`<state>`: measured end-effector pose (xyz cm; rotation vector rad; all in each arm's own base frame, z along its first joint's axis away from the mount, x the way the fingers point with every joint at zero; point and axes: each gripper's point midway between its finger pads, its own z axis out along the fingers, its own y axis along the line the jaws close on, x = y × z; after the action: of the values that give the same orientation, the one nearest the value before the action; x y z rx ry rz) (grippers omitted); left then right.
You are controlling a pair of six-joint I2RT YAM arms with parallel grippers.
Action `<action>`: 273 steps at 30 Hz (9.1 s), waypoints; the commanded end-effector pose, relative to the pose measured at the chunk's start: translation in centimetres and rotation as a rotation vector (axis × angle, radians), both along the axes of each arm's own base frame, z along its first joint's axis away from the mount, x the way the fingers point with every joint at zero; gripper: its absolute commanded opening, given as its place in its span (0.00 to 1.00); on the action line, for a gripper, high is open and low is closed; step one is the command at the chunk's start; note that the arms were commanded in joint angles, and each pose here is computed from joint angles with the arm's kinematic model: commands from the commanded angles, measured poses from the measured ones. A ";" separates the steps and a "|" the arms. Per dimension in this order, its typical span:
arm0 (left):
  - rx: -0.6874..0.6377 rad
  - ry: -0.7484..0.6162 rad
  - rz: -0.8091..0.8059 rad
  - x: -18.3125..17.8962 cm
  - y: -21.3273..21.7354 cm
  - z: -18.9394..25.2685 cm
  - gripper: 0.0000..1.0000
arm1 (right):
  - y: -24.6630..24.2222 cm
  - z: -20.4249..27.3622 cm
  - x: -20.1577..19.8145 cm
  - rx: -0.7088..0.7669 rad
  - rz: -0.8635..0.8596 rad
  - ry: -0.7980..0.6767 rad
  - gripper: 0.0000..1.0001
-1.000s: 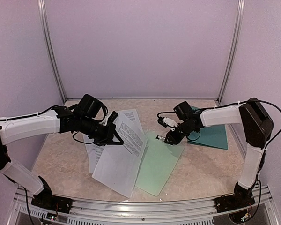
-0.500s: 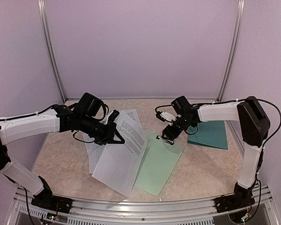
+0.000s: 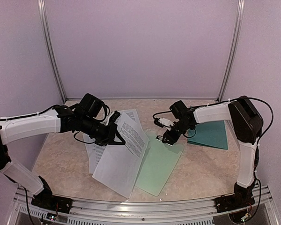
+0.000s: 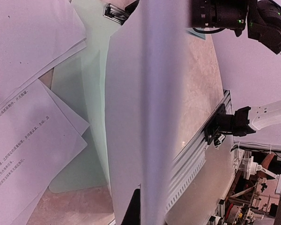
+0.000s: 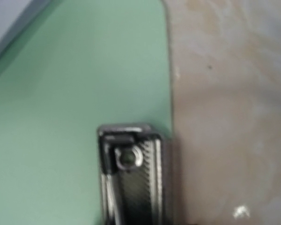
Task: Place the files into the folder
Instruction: Open the spring clip on the folder at the center of the board, then place the file on the spring clip of the folder.
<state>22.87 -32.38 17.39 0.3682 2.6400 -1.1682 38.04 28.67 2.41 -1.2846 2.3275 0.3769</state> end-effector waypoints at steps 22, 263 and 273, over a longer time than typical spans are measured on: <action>-0.011 -0.010 -0.047 -0.5 -1.1 0.5 0.00 | -1.8 -1.9 -0.9 -0.005 -0.036 0.070 0.36; -0.084 0.549 -0.219 5.4 -8.2 -14.9 0.00 | -1.5 1.1 -2.3 0.259 -0.109 0.276 0.00; -0.083 0.552 -0.217 6.3 -8.8 -15.1 0.00 | -1.5 1.2 -2.4 0.260 -0.105 0.275 0.00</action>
<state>28.44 -41.20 2.70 0.4003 3.0338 -1.6684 35.98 27.05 2.94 -1.0495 2.4589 0.7959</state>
